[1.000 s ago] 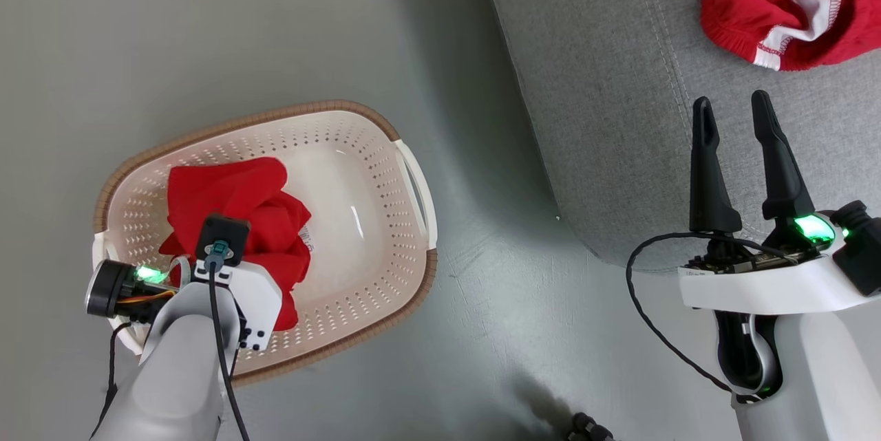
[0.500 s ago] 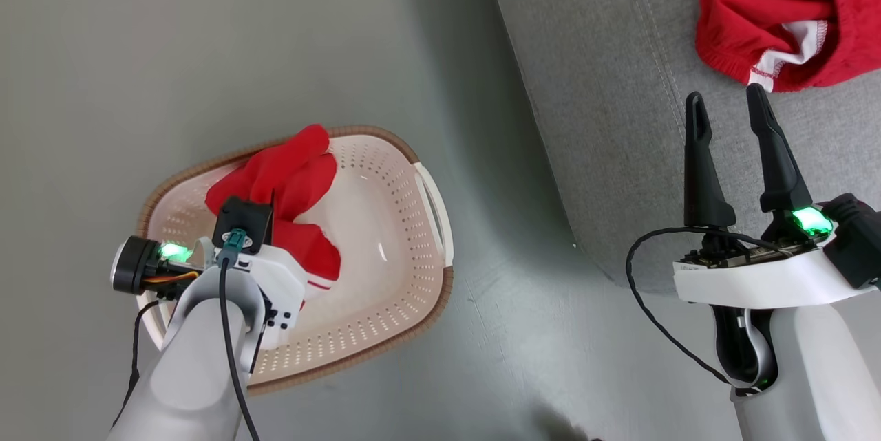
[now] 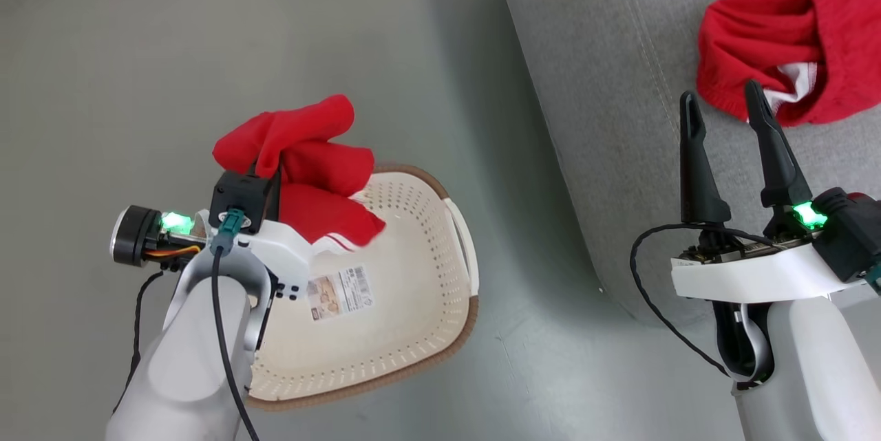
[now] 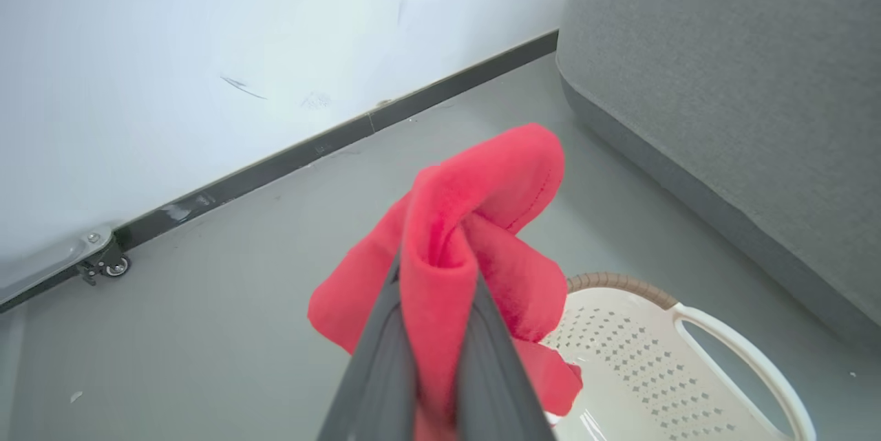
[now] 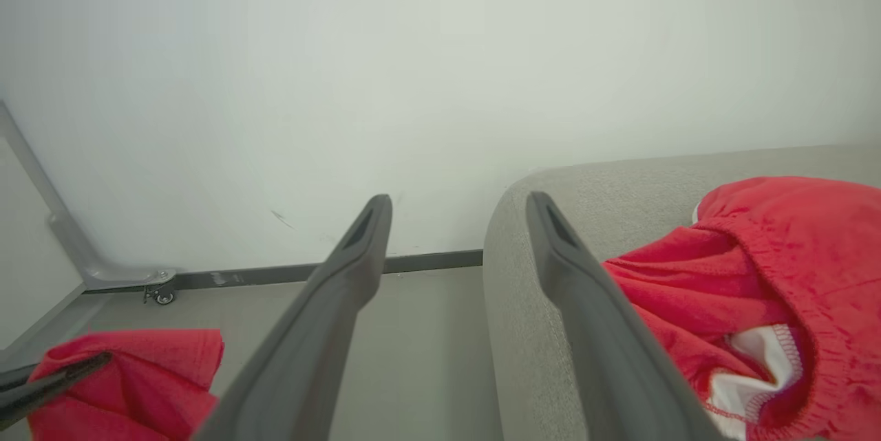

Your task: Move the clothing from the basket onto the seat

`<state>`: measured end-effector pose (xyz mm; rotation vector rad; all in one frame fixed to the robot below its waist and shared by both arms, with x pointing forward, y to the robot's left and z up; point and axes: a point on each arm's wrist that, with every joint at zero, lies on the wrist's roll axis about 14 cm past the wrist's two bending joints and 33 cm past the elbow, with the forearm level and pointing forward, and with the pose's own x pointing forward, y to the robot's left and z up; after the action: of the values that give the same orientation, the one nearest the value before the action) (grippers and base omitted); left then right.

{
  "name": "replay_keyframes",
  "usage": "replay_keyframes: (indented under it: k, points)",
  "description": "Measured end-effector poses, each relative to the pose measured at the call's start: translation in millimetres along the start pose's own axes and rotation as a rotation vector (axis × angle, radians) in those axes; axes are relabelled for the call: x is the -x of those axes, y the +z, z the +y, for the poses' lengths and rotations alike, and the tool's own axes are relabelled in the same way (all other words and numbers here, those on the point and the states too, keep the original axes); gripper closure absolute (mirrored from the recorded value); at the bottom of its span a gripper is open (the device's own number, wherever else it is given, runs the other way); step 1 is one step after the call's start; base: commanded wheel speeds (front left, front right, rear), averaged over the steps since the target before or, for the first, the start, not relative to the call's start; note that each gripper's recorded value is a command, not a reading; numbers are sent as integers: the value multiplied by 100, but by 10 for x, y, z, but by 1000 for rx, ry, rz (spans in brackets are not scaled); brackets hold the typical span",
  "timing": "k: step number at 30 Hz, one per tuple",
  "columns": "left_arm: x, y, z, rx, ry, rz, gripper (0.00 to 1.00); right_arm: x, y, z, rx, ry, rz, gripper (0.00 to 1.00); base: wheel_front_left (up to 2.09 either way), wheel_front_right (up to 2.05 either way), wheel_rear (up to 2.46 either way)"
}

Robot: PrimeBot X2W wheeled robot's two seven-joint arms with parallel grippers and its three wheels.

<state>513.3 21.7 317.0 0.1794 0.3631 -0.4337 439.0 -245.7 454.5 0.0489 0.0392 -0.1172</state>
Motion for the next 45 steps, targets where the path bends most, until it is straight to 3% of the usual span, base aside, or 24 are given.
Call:
replay_keyframes:
  k: [13, 29, 37, 45]
  points:
    - [331, 1203, 222, -25, 51, -315, 100, 35, 337, 226, 28, 72, -81, 0, 0, 0, 0]
    - [1079, 2008, 278, -38, 74, -548, 100, 259, 646, 355, 90, 147, -148, 0, 0, 0, 0]
    - [1448, 2314, 205, -80, 45, -647, 100, 384, 708, 571, 135, 240, -161, 0, 0, 0, 0]
    - [1811, 2644, 122, -126, 23, -752, 100, 598, 643, 1071, 160, 416, -130, 0, 0, 0, 0]
